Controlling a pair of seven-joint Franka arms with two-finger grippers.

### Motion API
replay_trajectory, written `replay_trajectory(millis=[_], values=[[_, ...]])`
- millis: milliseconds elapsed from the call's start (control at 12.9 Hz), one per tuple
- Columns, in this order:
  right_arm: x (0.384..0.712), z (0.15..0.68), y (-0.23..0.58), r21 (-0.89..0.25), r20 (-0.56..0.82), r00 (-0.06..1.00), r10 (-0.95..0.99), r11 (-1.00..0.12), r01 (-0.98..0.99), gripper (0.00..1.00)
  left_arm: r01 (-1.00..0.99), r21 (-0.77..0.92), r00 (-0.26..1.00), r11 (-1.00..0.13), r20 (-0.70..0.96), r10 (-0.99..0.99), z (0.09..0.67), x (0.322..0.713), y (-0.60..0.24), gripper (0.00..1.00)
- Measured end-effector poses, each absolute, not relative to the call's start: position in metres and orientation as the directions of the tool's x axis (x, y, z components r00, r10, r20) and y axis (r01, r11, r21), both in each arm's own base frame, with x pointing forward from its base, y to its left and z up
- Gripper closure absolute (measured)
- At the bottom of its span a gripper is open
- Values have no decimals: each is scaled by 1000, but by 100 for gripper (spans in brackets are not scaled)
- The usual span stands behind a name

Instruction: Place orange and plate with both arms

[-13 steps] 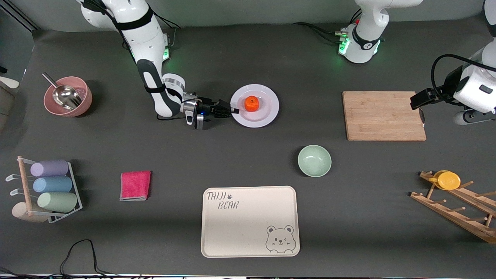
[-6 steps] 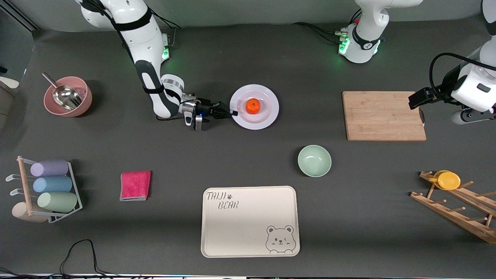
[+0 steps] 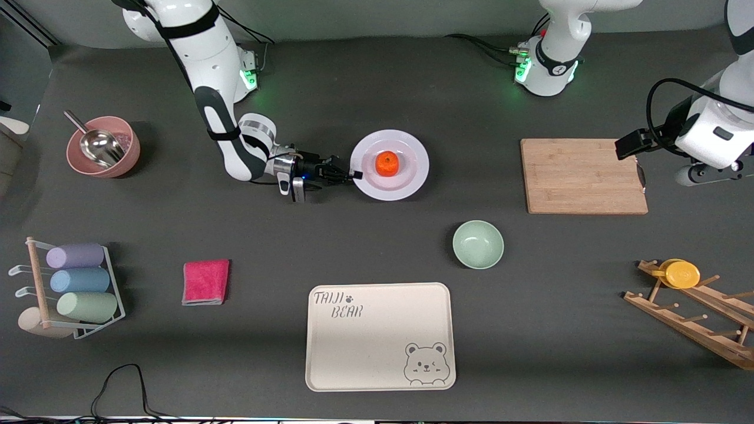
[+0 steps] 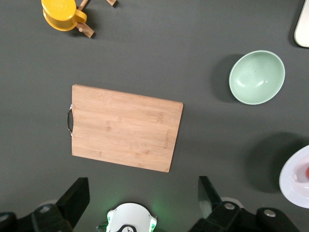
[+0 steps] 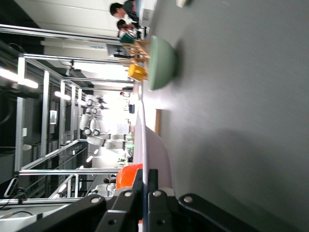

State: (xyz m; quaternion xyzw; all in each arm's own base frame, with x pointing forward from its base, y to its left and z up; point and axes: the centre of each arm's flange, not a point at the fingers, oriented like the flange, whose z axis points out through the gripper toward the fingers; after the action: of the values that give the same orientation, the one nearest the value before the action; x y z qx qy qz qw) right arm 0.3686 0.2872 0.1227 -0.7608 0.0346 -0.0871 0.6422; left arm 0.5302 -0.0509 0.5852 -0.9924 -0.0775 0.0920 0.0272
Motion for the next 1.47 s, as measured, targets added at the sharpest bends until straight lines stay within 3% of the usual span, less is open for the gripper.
replay_trajectory(millis=[386,772,1467], values=[[396,180,277,-981,125,983,-136,-167,102,96,150,-78,965,-986,-204,163,572,536,-48,0],[457,221,236,-977,123,983,-138,-190,96,96,149,-82,964,-985,-209,163,569,538,-48,0],[664,236,240,-972,67,988,-142,-232,33,96,164,-92,952,-982,-244,182,554,543,-37,0]])
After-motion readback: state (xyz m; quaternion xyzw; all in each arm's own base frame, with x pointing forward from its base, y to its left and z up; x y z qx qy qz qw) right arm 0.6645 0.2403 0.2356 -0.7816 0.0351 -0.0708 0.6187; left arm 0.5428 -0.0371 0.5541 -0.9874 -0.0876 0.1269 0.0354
